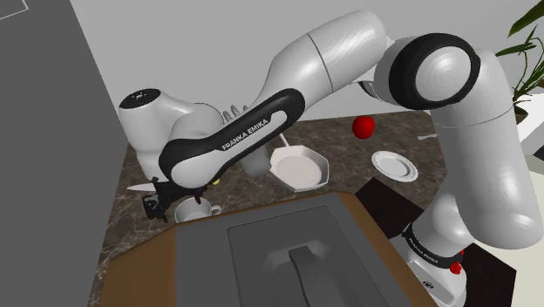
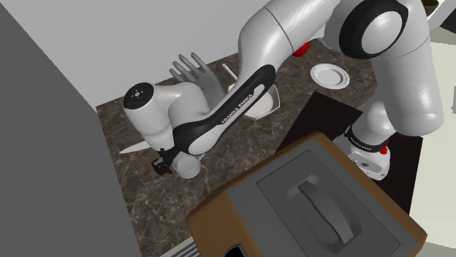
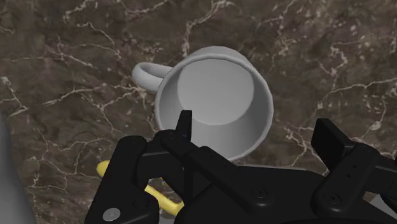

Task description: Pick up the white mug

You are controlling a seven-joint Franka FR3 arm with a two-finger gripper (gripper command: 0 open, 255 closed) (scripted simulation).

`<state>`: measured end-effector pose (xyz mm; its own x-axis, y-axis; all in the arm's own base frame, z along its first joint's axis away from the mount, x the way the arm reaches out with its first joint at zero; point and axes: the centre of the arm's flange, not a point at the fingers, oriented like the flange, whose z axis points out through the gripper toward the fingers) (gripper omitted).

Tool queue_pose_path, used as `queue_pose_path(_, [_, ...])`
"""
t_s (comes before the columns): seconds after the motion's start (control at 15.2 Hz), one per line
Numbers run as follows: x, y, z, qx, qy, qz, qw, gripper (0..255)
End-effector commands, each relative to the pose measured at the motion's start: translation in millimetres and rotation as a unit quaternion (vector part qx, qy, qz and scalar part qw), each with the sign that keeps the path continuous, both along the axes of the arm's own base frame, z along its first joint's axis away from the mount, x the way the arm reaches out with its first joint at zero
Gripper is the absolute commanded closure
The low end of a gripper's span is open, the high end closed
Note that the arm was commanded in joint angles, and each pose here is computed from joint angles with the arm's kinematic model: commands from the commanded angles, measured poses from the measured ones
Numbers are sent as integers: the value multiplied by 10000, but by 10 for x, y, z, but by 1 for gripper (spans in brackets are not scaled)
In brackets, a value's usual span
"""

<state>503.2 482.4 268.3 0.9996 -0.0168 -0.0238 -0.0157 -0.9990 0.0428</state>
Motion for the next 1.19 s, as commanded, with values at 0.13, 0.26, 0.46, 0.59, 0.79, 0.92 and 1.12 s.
queue_pose_path(0.13, [74, 187, -273, -27, -2, -17, 10000, 0])
queue_pose_path(0.26, [74, 187, -379, -27, -2, -17, 10000, 0])
queue_pose_path(0.46, [74, 187, -537, -27, -2, -17, 10000, 0])
queue_pose_path(0.59, [74, 187, -567, -27, -2, -17, 10000, 0])
queue_pose_path(0.79, [79, 184, -571, -27, -2, -17, 10000, 255])
queue_pose_path(0.92, [79, 184, -571, -27, -2, -17, 10000, 255])
queue_pose_path(1.12, [79, 184, -571, -27, -2, -17, 10000, 255])
